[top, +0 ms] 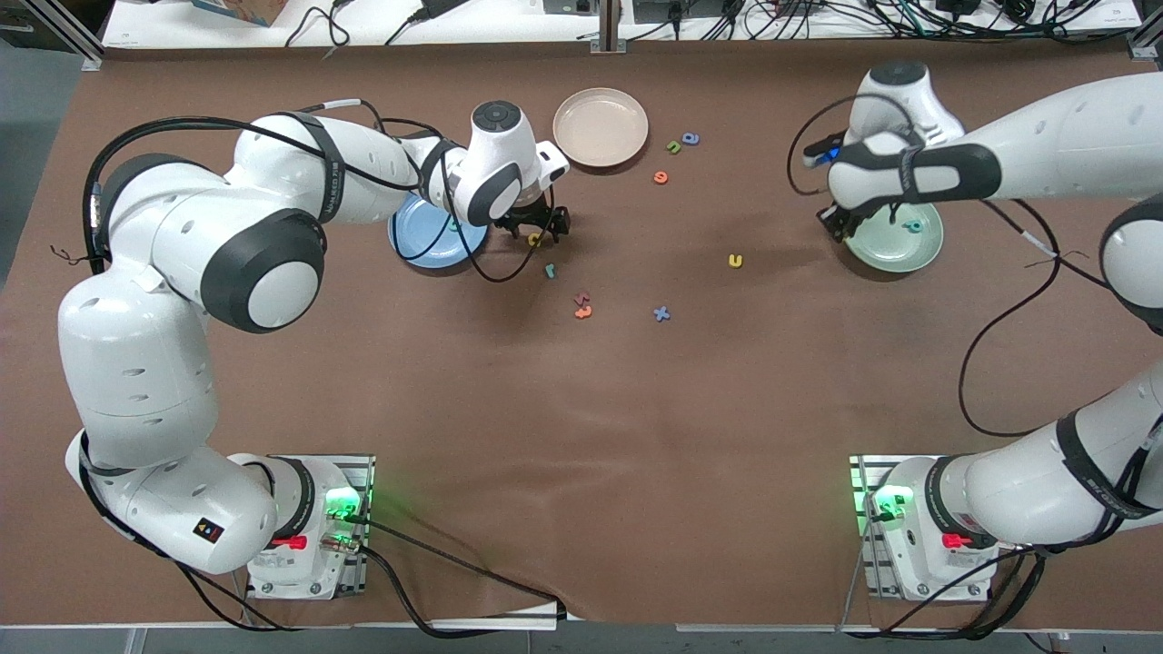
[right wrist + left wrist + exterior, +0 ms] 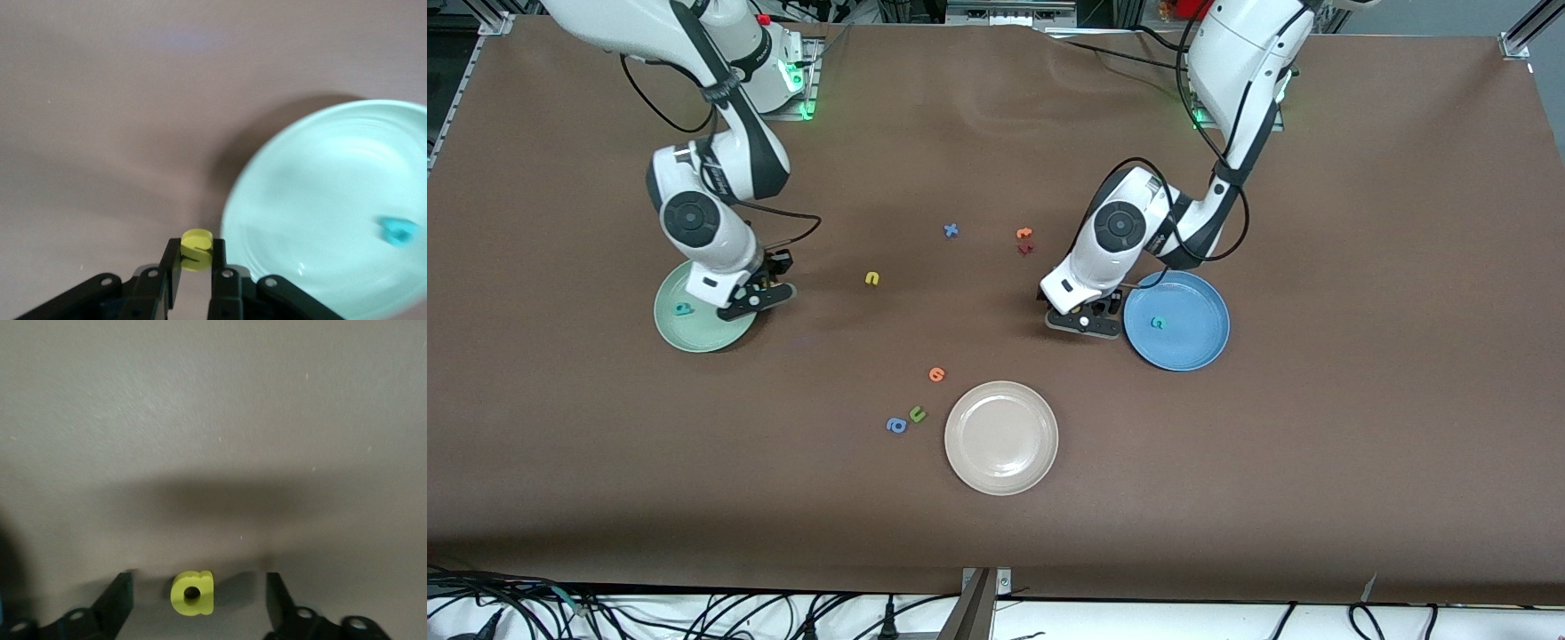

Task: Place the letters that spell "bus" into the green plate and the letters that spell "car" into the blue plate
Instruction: 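Grasp the yellow s with the right gripper while the left gripper grasps the yellow a, then place the yellow s on the green plate while the left gripper places the a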

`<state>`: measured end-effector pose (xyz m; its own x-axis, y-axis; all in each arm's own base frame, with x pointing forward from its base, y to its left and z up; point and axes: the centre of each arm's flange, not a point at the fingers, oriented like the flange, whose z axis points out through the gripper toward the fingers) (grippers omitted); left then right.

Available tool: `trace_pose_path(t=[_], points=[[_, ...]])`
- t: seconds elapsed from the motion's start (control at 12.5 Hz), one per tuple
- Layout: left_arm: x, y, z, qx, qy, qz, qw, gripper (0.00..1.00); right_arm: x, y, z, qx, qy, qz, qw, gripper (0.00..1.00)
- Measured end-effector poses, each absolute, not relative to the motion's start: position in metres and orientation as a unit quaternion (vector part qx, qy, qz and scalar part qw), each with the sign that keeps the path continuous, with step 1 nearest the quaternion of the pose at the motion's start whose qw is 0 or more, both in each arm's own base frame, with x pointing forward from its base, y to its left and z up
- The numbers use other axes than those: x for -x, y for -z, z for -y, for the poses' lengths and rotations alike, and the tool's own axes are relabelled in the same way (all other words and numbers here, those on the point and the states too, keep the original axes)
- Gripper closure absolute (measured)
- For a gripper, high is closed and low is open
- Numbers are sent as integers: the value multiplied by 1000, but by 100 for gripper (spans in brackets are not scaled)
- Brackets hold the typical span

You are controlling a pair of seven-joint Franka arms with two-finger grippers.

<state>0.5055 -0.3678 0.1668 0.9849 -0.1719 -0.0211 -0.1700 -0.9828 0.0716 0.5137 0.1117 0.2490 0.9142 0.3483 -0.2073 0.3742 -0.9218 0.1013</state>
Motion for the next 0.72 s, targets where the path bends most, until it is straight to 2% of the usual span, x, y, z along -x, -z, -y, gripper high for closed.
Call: trace_pose_path(t=[0.08, 0.16, 0.32, 0.48, 0.72], points=[[-504, -164, 368, -995, 13, 95, 29, 15, -522, -275, -103, -978, 92, -171, 75, 78], [-505, -165, 367, -995, 11, 99, 25, 24, -528, -293, -90, -981, 89, -156, 79, 78], [-505, -169, 369, -995, 8, 101, 27, 51, -533, -296, -48, -985, 92, -121, 82, 78], [-505, -175, 372, -994, 5, 102, 29, 72, -533, -266, -6, -985, 109, -104, 83, 78], [-505, -174, 369, -994, 7, 101, 27, 72, -531, -217, 8, -985, 128, -87, 74, 78]])
